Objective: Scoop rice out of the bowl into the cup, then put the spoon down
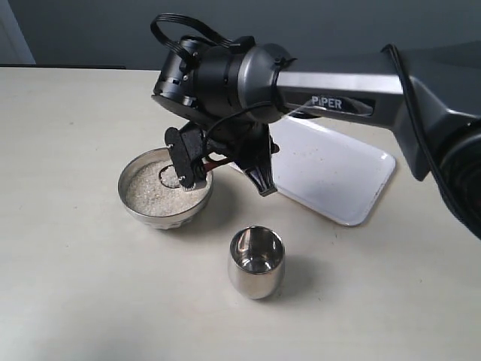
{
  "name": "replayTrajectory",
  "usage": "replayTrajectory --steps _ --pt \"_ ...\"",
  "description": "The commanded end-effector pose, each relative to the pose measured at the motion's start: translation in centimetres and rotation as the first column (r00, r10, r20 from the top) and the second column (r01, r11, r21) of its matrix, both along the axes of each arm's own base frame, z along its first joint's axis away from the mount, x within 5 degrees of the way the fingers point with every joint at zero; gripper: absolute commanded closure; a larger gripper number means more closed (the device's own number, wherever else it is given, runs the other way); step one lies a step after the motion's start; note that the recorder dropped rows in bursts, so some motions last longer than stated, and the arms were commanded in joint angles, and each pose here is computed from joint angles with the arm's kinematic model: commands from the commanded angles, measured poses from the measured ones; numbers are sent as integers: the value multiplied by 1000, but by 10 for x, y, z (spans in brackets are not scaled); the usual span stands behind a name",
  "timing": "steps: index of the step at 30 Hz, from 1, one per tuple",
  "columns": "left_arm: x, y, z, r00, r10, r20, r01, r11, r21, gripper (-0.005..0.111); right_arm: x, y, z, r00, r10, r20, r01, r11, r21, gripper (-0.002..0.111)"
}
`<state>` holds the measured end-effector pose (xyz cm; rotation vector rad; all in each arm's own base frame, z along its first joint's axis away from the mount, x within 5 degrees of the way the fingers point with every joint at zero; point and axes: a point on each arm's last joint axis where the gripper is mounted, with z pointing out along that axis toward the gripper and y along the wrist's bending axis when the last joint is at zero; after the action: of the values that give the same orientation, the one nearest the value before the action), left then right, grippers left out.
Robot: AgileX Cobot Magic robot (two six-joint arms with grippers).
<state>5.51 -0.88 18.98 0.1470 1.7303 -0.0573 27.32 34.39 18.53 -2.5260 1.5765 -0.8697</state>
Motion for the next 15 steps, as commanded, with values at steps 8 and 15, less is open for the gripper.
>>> replayTrajectory --steps 8,15 --pt "0 1 2 1000 8 18 -8 1000 -2 106 8 -4 -11 1000 -3 13 4 999 -45 108" --pt "0 1 2 1000 8 18 -8 1000 -2 106 14 1 -15 997 21 80 -19 999 -28 108"
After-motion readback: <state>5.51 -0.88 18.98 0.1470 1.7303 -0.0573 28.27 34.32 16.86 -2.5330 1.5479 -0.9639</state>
